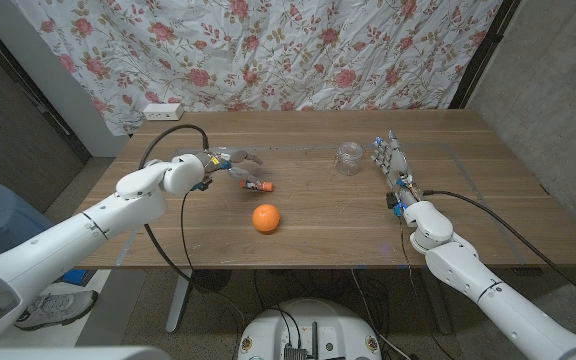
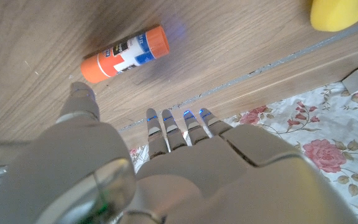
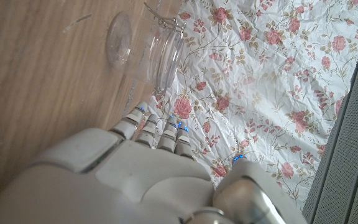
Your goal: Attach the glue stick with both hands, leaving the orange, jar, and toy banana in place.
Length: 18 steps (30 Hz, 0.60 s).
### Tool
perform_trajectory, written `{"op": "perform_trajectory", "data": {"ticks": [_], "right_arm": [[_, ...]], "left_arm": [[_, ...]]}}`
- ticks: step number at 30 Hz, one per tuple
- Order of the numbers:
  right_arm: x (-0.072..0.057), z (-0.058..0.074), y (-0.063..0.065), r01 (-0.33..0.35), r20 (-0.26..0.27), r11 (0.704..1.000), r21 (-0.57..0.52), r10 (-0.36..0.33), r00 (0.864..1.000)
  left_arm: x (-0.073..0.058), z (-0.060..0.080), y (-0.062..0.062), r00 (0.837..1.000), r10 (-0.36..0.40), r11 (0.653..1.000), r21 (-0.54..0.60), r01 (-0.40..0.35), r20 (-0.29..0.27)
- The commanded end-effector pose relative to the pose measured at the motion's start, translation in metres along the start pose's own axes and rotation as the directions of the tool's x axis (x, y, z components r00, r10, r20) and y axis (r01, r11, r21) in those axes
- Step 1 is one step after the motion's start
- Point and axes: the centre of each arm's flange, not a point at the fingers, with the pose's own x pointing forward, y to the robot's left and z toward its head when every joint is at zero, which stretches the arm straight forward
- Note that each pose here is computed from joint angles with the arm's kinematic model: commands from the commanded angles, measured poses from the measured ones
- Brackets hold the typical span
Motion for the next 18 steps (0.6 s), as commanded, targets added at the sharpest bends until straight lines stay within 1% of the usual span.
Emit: {"op": "perform_trajectory", "data": {"ticks": [1, 10, 18], "right_arm": [[0.002, -0.002, -0.004, 0.0, 0.007, 1.0, -0.016, 0.0, 1.0], [0.005, -0.004, -0.006, -0.011, 0.006, 1.0, -0.013, 0.011, 1.0], [0.007, -0.006, -0.008, -0.009, -0.002, 1.0, -0.011, 0.009, 1.0]], "left_arm": [[-0.004, -0.016, -0.014, 0.995, 0.097, 0.97, -0.222, -0.098, -0.016], [-0.001, -0.021, -0.022, 0.985, 0.167, 0.924, -0.342, -0.169, -0.036], [0.004, -0.025, -0.03, 0.968, 0.239, 0.84, -0.484, -0.245, -0.076]]}}
